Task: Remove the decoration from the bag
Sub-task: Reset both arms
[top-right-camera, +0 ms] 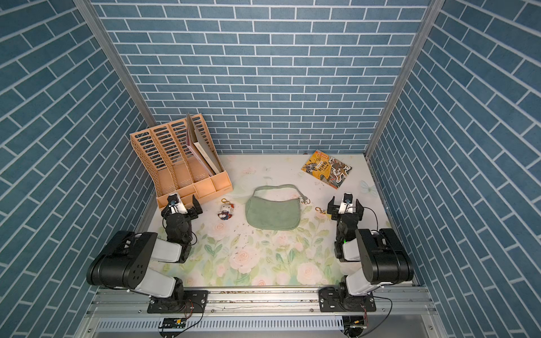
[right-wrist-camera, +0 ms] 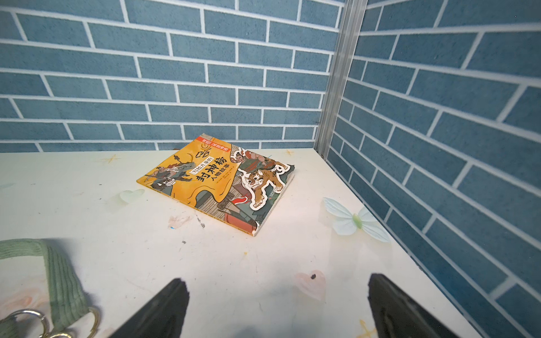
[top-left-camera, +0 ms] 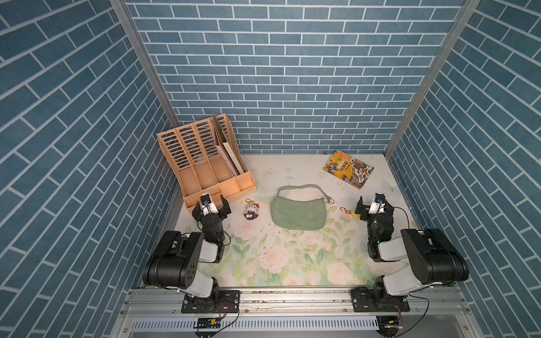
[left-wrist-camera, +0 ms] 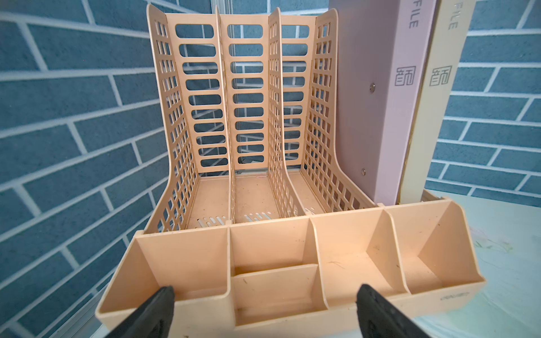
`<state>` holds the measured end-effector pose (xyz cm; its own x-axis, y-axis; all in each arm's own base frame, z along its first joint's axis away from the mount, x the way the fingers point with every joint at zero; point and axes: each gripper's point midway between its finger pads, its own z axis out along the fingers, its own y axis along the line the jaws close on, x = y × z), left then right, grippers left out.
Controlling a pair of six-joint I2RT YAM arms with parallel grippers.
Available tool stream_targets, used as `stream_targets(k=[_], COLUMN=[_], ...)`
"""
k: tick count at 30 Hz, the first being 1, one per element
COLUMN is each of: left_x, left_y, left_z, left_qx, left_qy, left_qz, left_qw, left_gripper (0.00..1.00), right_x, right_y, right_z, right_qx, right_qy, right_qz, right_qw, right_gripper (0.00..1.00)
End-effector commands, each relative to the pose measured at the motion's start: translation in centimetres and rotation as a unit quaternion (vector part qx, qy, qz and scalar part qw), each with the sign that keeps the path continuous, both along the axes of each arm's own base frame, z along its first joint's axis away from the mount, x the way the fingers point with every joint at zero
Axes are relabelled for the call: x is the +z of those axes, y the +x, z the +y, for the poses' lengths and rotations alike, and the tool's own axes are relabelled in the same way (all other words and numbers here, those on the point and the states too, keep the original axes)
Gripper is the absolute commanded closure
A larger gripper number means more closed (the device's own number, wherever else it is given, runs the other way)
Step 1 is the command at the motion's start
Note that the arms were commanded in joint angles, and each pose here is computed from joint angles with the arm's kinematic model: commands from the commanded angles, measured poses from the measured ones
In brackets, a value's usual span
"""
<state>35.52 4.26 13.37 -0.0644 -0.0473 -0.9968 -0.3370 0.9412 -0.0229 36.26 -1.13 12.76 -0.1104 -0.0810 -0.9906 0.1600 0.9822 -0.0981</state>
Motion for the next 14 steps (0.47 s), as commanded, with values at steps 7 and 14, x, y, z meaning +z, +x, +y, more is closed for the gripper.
stream_targets(k=[7,14], left_x=[0.3,0.4], left_y=[0.0,-0.1], left_z=[-0.1,0.0], left_qx=[-0.004,-0.002], left_qy=[-0.002,-0.004], left_qz=[-0.010,-0.013], left_qw=[1.000,1.000], left_gripper=[0.00,0.00], right_x=[0.3,0.5], right_y=[0.2,-0.1], right_z=[0.1,0.9], right_qx=[0.002,0.015], right_qy=[0.009,-0.005], right_qz=[-0.006,-0.012], right_qw=[1.000,1.000], right_gripper=[0.00,0.00])
